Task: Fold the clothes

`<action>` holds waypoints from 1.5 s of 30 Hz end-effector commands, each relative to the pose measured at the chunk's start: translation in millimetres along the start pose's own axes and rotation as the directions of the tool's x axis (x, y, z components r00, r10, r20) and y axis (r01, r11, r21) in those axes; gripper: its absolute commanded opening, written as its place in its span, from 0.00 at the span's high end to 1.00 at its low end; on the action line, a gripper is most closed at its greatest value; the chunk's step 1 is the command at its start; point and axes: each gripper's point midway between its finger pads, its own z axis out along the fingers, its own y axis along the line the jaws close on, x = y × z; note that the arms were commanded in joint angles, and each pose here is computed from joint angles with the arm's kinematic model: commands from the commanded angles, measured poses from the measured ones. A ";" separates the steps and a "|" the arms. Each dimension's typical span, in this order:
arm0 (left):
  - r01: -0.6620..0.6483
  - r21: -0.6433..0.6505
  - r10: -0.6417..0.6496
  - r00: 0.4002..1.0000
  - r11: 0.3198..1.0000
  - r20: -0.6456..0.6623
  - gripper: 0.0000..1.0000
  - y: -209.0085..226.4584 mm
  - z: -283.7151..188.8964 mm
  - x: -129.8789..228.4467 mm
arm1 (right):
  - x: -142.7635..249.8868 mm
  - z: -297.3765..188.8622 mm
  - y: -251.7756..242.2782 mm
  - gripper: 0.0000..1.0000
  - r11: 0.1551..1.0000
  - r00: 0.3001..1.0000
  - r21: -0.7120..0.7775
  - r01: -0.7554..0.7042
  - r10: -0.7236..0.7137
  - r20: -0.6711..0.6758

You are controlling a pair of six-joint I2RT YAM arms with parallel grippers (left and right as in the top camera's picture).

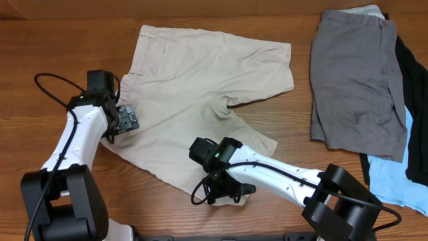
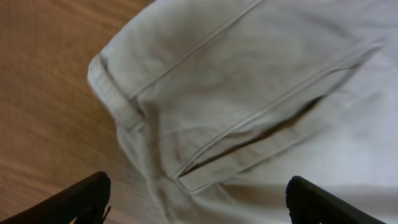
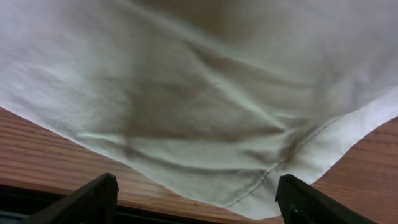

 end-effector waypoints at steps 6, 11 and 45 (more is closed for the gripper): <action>0.283 -0.067 -0.281 0.959 0.957 0.043 0.14 34.2 12.3 -8.5 | 7.4 8.1 -7.1 0.25 0.987 0.987 0.016 0.161 -0.161 -0.005; 0.319 -0.067 -0.317 0.947 0.945 0.043 0.29 34.2 21.9 -0.5 | 4.0 8.0 -8.6 0.28 0.986 0.986 0.029 0.167 -0.167 0.010; 0.365 -0.035 -0.363 0.930 0.930 0.053 0.96 29.4 51.0 22.0 | 6.8 8.3 -2.9 0.96 0.997 0.997 -0.005 0.080 -0.080 -0.004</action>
